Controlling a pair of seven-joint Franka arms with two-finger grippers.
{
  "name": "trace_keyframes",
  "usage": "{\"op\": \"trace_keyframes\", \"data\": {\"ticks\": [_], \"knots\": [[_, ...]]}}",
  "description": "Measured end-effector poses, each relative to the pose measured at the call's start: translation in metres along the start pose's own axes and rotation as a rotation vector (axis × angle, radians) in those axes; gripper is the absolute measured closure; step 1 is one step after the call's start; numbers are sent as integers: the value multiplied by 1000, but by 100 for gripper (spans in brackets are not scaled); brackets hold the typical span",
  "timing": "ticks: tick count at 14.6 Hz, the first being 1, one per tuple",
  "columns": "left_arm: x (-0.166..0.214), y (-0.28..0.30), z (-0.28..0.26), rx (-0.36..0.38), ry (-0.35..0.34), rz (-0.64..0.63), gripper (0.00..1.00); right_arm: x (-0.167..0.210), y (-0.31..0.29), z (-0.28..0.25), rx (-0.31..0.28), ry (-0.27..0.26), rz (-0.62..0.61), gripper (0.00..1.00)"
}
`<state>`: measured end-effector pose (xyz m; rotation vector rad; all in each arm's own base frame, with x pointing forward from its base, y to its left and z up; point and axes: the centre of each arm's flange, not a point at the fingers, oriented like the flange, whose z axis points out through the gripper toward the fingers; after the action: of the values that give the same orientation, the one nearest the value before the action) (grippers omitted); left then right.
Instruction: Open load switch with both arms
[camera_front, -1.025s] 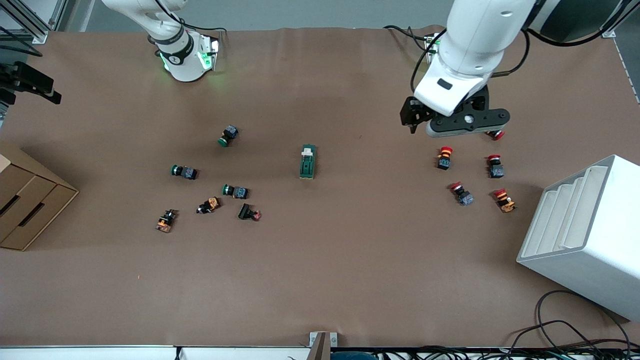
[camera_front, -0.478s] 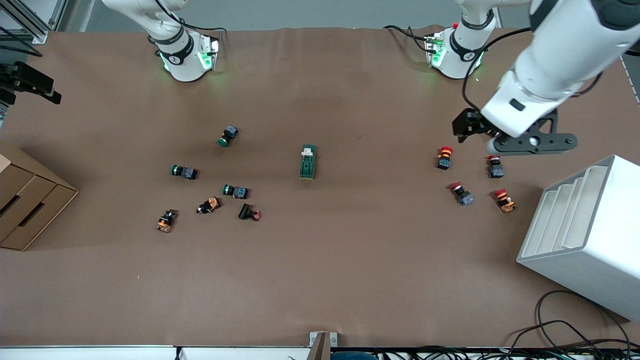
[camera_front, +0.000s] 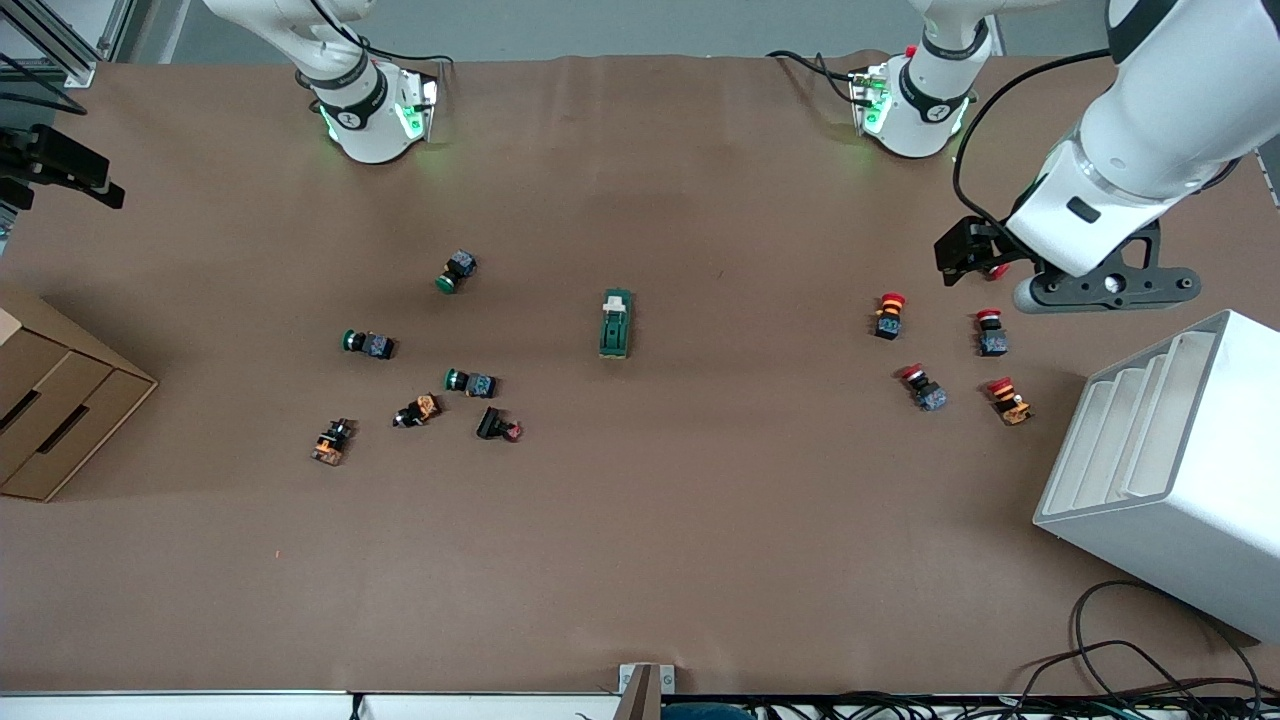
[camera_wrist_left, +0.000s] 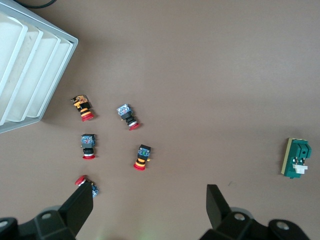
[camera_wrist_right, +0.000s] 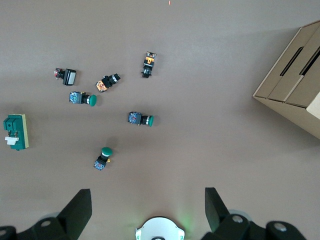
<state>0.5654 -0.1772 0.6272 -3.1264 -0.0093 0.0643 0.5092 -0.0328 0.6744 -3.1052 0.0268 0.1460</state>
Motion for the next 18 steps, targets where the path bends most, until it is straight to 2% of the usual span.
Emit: {"op": "trace_keyframes", "data": {"ticks": [4,7,11,15,18], "knots": [[0,-5,-5,-9,1,-9,0,0,0,0,0,0,0,0],[11,-48,-5,-37,-12,-61,0,0,0,0,0,2,0,0],[18,-99,-8,-63,-13,-14,0,1,0,-1,0,9,-1,0],[-10,-109,-13,-9,-70,58,0,1,-3,0,-1,8,-9,0],[-30,-116,-10,3,-89,55,0,2,-14,0,-7,7,-33,0]]}}
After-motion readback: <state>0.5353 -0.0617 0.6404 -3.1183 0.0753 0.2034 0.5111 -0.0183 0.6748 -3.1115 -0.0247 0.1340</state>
